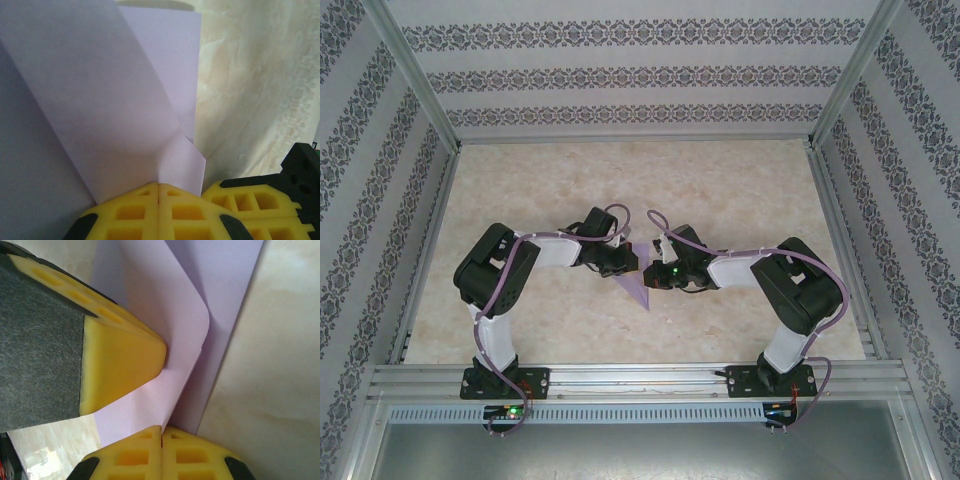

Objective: Fold a paper plane with a square sheet of paper (fold left side to right side)
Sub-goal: Fourth fold the wing at the center of the table.

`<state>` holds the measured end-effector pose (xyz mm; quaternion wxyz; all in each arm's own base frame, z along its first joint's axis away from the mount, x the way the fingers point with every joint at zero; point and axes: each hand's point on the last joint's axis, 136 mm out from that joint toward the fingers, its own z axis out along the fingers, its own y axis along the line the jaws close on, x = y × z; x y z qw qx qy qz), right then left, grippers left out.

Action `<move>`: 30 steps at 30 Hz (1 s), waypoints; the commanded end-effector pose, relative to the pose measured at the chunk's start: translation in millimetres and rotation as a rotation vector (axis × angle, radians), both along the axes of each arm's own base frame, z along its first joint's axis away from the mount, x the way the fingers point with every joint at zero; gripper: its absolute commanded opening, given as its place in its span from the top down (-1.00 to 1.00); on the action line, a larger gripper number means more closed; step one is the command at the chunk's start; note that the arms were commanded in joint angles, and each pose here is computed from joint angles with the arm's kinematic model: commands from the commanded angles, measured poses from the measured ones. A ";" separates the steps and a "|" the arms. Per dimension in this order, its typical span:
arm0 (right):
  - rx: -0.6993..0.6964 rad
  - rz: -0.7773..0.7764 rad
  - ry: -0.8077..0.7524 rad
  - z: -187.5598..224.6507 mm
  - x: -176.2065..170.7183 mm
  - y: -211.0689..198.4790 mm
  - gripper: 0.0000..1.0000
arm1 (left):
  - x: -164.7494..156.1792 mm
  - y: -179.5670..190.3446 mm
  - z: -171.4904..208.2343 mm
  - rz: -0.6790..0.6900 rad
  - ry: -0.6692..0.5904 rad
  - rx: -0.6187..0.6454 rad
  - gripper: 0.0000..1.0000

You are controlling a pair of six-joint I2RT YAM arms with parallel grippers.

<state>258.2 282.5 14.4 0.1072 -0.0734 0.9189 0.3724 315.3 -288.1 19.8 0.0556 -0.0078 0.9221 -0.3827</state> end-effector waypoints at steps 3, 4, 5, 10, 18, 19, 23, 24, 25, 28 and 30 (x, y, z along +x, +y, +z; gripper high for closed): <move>-0.168 -0.005 0.084 -44.8 -20.4 -26.6 1.00 | -6.8 13.0 -23.1 0.008 0.009 0.071 1.00; -0.166 -0.003 0.084 -44.4 -20.6 -26.3 1.00 | -8.0 14.6 -25.0 0.011 0.014 0.077 1.00; -0.163 -0.002 0.083 -43.7 -20.9 -25.9 1.00 | -9.5 16.0 -26.7 0.012 0.018 0.081 1.00; -0.126 0.002 0.080 -34.9 -17.8 -20.2 1.00 | -14.7 19.2 -31.4 0.011 0.029 0.091 1.00; -0.033 0.008 0.055 -9.2 -6.3 -6.2 0.84 | -16.7 20.9 -34.1 0.012 0.037 0.099 1.00; -0.022 0.008 0.050 -5.3 -4.4 -4.6 0.82 | -16.1 20.5 -33.9 0.013 0.035 0.098 1.00; 0.013 0.005 0.027 8.5 3.3 -1.1 0.72 | -17.4 21.1 -35.3 0.015 0.042 0.098 1.00; 0.025 0.005 0.023 12.1 5.0 0.1 0.69 | -17.3 20.4 -34.9 0.015 0.041 0.094 1.00; 0.036 0.004 0.020 15.1 6.5 0.9 0.66 | -17.3 20.0 -35.0 0.018 0.042 0.089 1.00; 0.071 0.004 0.010 24.3 11.4 3.7 0.59 | -16.7 17.7 -34.3 0.022 0.045 0.073 1.00; 0.081 -0.001 0.003 29.3 14.1 3.2 0.55 | -16.6 18.5 -35.4 0.024 0.047 0.075 1.00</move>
